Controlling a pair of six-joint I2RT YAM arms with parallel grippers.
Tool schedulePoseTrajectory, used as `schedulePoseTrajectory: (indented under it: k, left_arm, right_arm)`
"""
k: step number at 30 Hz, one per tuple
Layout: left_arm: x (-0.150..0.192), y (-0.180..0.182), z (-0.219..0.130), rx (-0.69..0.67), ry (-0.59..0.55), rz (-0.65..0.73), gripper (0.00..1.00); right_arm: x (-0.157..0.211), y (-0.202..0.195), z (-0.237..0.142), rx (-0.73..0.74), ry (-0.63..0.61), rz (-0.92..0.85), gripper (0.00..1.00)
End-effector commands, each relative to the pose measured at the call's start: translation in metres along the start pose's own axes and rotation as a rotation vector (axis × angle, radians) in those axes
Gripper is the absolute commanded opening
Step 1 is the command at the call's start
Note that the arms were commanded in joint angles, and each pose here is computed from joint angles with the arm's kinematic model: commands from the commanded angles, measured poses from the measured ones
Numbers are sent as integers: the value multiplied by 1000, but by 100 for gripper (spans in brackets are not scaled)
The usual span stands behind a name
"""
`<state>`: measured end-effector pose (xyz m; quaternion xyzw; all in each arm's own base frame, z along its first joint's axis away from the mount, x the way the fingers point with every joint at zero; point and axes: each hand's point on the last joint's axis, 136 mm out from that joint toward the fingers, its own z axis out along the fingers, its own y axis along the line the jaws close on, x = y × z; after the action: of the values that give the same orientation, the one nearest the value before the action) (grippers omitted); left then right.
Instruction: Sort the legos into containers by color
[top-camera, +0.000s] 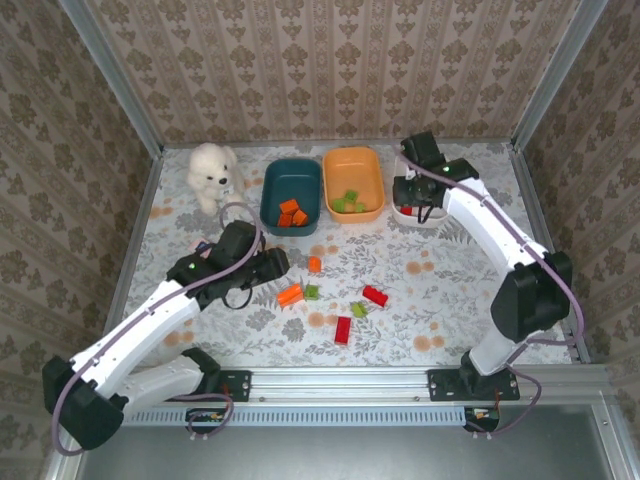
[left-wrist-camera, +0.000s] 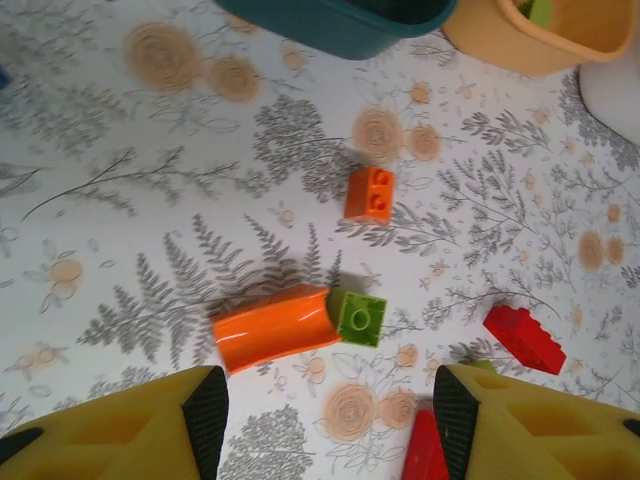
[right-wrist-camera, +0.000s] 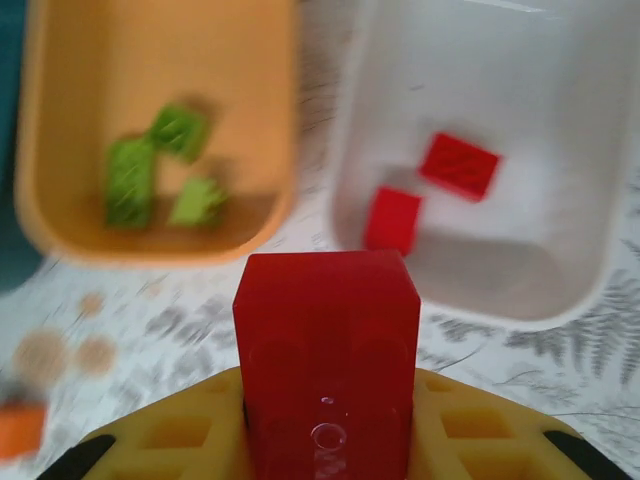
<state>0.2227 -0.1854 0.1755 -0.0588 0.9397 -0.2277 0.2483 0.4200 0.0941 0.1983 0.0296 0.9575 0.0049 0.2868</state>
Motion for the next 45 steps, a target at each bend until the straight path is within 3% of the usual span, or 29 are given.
schedulePoseTrajectory:
  k: [1,5,12,21,23,28,33,40,43,45]
  left_arm:
    - [-16,-31,-3,71,-27,81,60]
    - [-20,-44,2,80,-19,114,60]
    - [-21,-50,2,83,-17,131,60]
    - [-19,-48,0,79,-9,148,60]
    - [-19,-48,-1,78,-11,147,60]
    - [-18,-46,-1,73,-9,154,60]
    - [-18,-43,-2,58,-3,158,61]
    - [-12,-20,-2,-19,51,155,63]
    - [-2,8,0,-116,93,35,68]
    - [5,27,2,-172,100,-146,68]
  right_arm:
    - [11,-50,32,196,100,185,37]
    - [2,-76,62,247,133,305,37]
    - [11,-103,111,415,279,292,37]
    - [25,-106,142,435,355,311,39]
    - [27,-105,145,428,362,315,41]
    - [25,-102,147,410,363,319,61]
    - [-7,-93,122,353,264,320,66]
    - [-85,-44,37,117,-45,279,66]
    - [-96,-1,-9,-18,-167,201,66]
    - [-86,32,-34,-119,-214,140,67]
